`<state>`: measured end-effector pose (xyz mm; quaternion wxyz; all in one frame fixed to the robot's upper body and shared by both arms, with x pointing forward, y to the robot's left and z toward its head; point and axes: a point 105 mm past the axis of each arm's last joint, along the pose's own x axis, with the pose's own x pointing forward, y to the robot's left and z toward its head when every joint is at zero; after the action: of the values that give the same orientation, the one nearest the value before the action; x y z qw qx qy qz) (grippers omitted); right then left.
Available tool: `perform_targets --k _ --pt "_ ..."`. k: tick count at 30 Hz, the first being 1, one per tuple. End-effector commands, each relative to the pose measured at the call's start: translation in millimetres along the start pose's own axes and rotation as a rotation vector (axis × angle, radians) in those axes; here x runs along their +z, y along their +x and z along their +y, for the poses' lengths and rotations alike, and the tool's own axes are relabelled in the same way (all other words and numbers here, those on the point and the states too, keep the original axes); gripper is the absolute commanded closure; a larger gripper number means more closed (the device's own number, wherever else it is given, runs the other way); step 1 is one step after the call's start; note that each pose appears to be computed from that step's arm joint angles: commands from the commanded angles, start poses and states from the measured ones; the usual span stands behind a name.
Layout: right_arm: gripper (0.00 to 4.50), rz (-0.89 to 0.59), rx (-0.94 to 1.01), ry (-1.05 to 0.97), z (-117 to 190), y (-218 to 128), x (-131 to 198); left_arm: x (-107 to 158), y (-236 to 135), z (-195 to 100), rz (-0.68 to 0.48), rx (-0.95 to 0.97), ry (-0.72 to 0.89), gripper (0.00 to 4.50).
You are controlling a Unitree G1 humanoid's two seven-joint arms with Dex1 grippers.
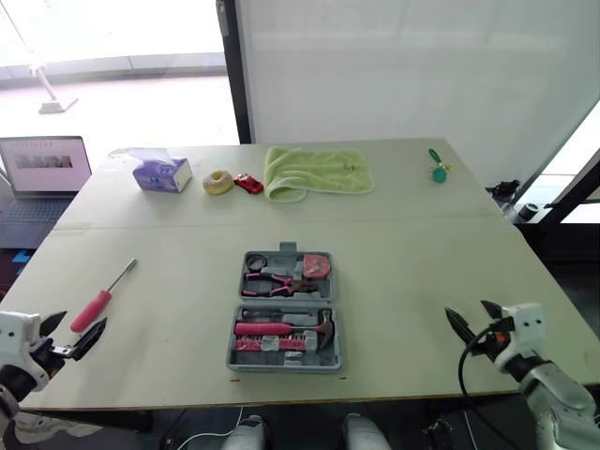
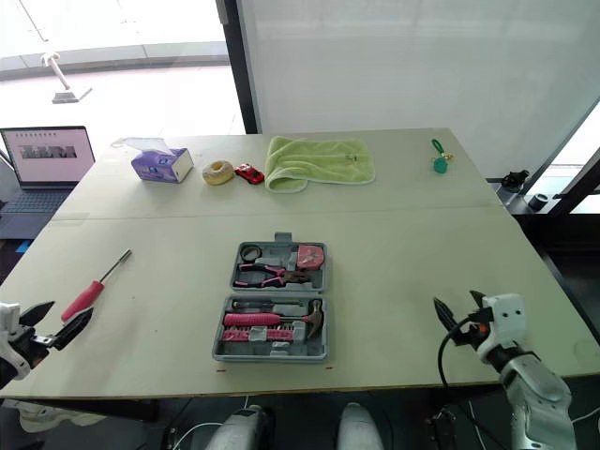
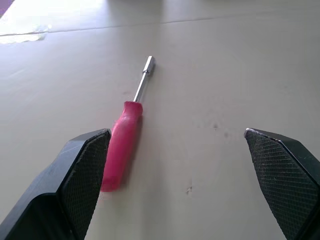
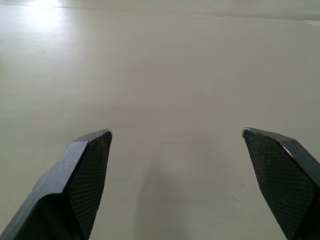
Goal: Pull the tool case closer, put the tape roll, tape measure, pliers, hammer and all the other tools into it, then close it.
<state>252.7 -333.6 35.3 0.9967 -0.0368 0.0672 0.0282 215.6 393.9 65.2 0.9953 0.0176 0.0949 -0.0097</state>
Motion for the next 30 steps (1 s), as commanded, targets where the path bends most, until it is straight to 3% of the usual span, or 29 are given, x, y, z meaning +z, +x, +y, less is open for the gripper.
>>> perform_targets --k 1,7,10,12,18,24,30 --pt "0.05 -0.062 -0.044 0.031 -4.7 -1.9 6.7 6.6 -7.3 9.7 -0.041 0.064 0.021 0.00" --pt "0.05 -0.125 0.042 0.027 6.3 20.4 36.6 12.9 -8.0 9.9 -0.073 0.079 0.011 0.00" --pt "0.05 -0.168 0.162 0.033 29.1 36.7 63.7 13.1 -10.2 9.0 -0.073 0.081 0.014 0.00" --pt "0.05 -0.193 0.247 0.034 46.7 44.6 80.8 13.5 -13.3 8.8 -0.082 0.089 0.008 0.00" --pt "0.05 -0.157 0.970 0.008 179.5 51.8 167.6 1.2 -48.7 4.6 -0.085 0.198 -0.018 0.00" --pt "0.05 -0.126 1.275 -0.093 228.8 37.7 213.5 -11.6 -89.8 1.4 -0.063 0.306 -0.037 0.00" --pt "0.05 -0.099 1.419 -0.125 250.6 24.3 226.6 -13.4 -106.3 -1.6 -0.059 0.348 -0.052 0.00"
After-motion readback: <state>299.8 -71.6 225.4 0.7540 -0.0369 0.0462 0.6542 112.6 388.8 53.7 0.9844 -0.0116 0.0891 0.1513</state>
